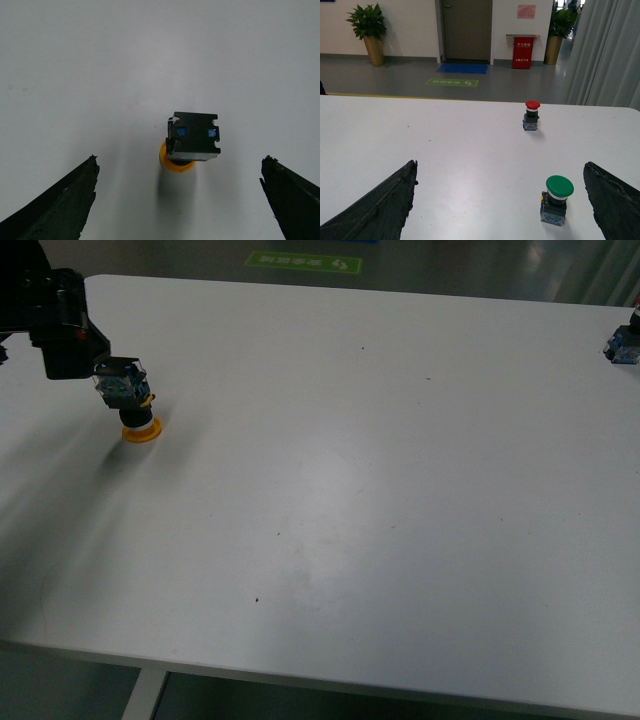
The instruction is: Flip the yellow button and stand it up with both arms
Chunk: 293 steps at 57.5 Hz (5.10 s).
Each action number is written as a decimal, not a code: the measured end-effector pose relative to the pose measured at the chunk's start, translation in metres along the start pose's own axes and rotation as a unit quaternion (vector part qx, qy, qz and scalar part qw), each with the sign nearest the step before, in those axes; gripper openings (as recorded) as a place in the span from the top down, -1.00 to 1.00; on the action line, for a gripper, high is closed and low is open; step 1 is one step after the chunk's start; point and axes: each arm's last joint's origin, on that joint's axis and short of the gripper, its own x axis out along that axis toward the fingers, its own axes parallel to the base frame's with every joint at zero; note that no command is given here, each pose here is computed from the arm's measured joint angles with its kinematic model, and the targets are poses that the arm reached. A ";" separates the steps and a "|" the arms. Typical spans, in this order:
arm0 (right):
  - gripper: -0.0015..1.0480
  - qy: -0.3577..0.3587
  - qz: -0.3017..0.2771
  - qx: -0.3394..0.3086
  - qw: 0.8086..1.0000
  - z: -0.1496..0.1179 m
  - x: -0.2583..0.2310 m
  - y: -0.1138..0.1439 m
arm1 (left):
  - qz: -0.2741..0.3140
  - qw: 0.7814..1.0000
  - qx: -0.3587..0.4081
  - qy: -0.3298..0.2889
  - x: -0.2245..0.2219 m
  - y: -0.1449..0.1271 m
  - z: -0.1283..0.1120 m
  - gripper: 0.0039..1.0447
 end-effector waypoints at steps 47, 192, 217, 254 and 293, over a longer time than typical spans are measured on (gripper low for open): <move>-0.86 0.000 0.000 0.000 1.000 0.000 0.000 0.000 | 0.003 0.999 -0.002 0.044 0.034 -0.006 0.009 -0.87; -0.86 0.000 0.000 0.000 1.000 0.000 0.000 0.000 | -0.287 0.938 -0.195 -0.002 0.017 -0.050 0.049 0.31; -0.86 0.000 0.000 0.000 1.000 0.000 0.000 0.000 | -0.515 0.775 -0.356 -0.089 0.011 -0.143 0.072 0.31; -0.86 0.000 0.000 0.000 1.000 0.000 0.000 0.000 | -0.596 0.694 -0.392 -0.100 0.002 -0.165 0.079 0.31; -0.86 0.000 0.000 0.000 1.000 0.000 0.000 0.000 | -0.597 0.688 -0.401 -0.091 0.002 -0.165 0.079 0.31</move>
